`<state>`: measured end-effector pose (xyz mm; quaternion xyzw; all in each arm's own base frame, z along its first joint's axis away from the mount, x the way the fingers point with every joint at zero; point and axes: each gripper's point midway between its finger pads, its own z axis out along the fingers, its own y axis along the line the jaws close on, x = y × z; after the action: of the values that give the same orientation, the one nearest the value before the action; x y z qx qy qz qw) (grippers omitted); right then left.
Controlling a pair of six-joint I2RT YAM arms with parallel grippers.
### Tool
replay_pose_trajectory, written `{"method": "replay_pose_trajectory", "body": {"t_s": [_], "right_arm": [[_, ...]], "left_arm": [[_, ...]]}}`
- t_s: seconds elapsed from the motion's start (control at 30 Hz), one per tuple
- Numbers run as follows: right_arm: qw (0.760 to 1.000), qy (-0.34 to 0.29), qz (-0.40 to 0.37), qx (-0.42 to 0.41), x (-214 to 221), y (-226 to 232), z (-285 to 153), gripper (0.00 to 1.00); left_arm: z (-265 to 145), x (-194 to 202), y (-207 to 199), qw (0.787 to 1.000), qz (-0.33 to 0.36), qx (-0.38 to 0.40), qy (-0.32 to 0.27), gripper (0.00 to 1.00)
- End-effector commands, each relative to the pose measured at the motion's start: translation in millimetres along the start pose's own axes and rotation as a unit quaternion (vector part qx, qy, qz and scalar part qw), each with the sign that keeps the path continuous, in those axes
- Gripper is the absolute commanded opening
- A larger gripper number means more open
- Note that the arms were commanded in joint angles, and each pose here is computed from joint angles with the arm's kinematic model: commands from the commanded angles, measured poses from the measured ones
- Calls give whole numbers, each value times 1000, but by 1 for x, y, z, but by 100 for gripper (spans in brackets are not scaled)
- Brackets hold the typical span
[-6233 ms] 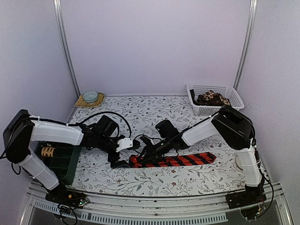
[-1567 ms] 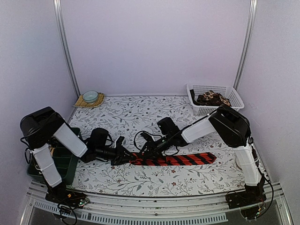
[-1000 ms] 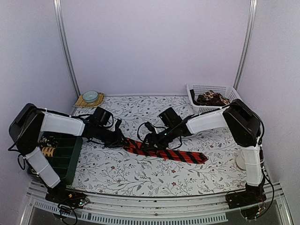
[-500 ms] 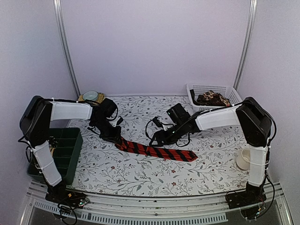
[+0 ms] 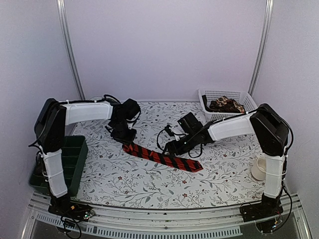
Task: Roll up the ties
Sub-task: Roll the tie at the center of the board.
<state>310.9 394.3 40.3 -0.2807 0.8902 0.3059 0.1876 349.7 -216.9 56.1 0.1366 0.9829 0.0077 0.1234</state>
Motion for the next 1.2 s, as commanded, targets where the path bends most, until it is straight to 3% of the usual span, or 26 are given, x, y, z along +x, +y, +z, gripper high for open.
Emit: {"method": "replay_pose_trajectory", "body": {"t_s": [0.0, 0.3, 0.7, 1.17], "right_arm": [[999, -36, -34, 8, -21, 17, -13, 72], [999, -18, -44, 19, -7, 21, -1, 72], [999, -7, -48, 15, 1, 23, 5, 72], [999, -2, -50, 17, 4, 20, 7, 72]], "left_arm": [[13, 8, 6, 992, 20, -123, 32, 0], [8, 5, 6, 973, 29, -230, 24, 0], [27, 9, -28, 967, 62, -245, 23, 0], [27, -1, -56, 978, 66, -199, 9, 25]]}}
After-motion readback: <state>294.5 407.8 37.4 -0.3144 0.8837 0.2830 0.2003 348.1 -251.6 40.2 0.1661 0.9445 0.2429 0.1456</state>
